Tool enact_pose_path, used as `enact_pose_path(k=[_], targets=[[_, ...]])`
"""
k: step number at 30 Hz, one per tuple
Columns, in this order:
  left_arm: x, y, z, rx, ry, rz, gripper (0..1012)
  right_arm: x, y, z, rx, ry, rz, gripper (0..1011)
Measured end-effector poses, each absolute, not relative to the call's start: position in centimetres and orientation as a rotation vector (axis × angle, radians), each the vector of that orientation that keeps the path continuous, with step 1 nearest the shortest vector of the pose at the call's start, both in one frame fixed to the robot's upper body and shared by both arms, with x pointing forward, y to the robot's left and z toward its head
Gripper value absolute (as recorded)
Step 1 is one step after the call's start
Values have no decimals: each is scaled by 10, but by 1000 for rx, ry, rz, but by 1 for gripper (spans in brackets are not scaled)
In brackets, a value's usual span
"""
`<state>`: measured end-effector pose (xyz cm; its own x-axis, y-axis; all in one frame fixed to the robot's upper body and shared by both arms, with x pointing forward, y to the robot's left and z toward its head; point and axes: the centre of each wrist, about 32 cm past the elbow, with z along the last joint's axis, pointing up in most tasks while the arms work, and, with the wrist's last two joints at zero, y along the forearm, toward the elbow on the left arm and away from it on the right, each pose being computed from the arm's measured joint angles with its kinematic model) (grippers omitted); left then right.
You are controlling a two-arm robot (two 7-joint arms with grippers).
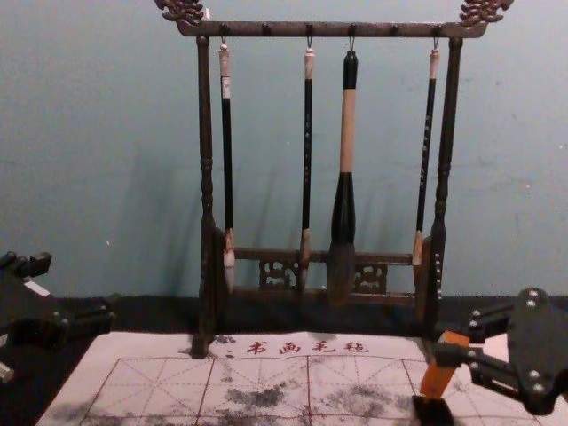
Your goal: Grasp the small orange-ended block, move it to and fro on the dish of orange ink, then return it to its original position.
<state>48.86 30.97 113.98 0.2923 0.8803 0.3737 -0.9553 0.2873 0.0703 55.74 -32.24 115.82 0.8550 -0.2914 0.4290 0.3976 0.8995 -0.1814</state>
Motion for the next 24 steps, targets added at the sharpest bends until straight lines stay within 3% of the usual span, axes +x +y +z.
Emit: enact_pose_path(k=[14,24], targets=[[489,310,1140,304,-285,1248,1001,556,-324,1155,-215,-325,-380,147],[489,310,1140,304,-285,1248,1001,563,-325,1167,-141,-276,-368,148]])
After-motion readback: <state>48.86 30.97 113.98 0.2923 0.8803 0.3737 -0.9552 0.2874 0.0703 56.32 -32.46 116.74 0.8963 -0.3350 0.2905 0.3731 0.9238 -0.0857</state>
